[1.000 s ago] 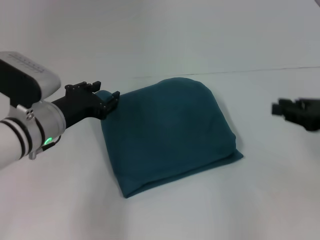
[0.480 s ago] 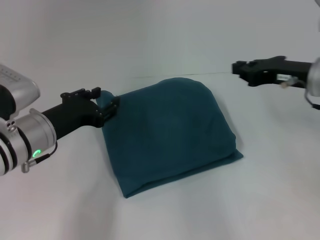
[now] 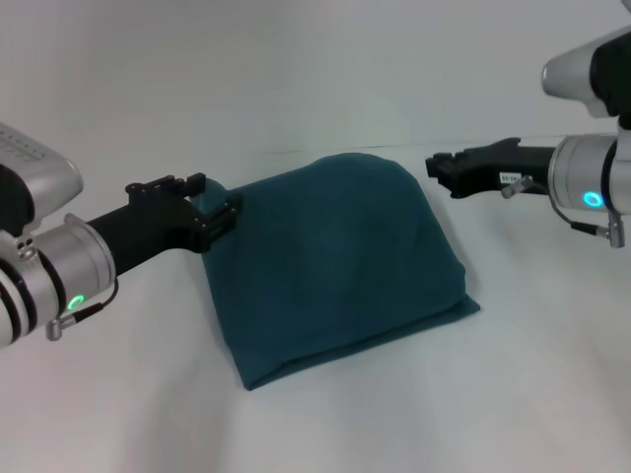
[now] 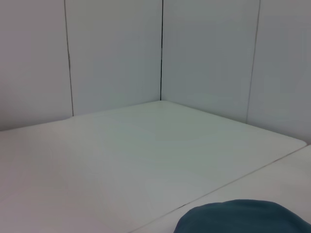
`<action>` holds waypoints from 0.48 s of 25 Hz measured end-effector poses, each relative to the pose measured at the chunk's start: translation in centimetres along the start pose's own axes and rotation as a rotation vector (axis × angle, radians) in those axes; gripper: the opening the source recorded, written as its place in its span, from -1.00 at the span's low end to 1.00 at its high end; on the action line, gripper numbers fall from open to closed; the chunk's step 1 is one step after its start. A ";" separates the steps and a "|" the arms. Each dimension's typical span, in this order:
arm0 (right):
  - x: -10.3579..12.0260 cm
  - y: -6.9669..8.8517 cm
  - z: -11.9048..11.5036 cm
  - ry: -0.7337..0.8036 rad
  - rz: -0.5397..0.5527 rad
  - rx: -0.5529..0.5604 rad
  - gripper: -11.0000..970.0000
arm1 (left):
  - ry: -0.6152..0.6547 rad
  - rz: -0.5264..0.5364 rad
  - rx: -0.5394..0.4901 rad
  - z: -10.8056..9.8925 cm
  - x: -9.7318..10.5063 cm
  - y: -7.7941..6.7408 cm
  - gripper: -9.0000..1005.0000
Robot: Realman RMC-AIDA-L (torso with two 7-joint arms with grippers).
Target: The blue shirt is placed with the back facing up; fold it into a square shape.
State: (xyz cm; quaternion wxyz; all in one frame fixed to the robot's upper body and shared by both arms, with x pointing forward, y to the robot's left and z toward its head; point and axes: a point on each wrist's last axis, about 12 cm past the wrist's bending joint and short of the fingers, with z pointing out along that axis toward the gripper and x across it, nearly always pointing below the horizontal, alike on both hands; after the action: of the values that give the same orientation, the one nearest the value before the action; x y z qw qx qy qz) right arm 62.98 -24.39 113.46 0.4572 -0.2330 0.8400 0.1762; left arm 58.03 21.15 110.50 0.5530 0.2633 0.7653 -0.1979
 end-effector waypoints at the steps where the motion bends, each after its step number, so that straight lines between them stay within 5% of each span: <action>1: 0.2 -0.1 0.2 0.007 0.001 0.004 -0.78 | 0.000 0.000 0.000 0.0 0.0 0.0 0.08; 12: 2.0 0.1 2.2 0.065 -0.029 0.053 -0.75 | -0.001 0.006 0.019 0.1 -0.1 -0.3 0.08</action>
State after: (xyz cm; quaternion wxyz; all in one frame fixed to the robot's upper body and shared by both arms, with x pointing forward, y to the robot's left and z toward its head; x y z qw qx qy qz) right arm 63.50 -23.68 110.63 0.4381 -0.2387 0.8553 0.1397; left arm 57.96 20.81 110.59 0.5515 0.2706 0.7624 -0.2037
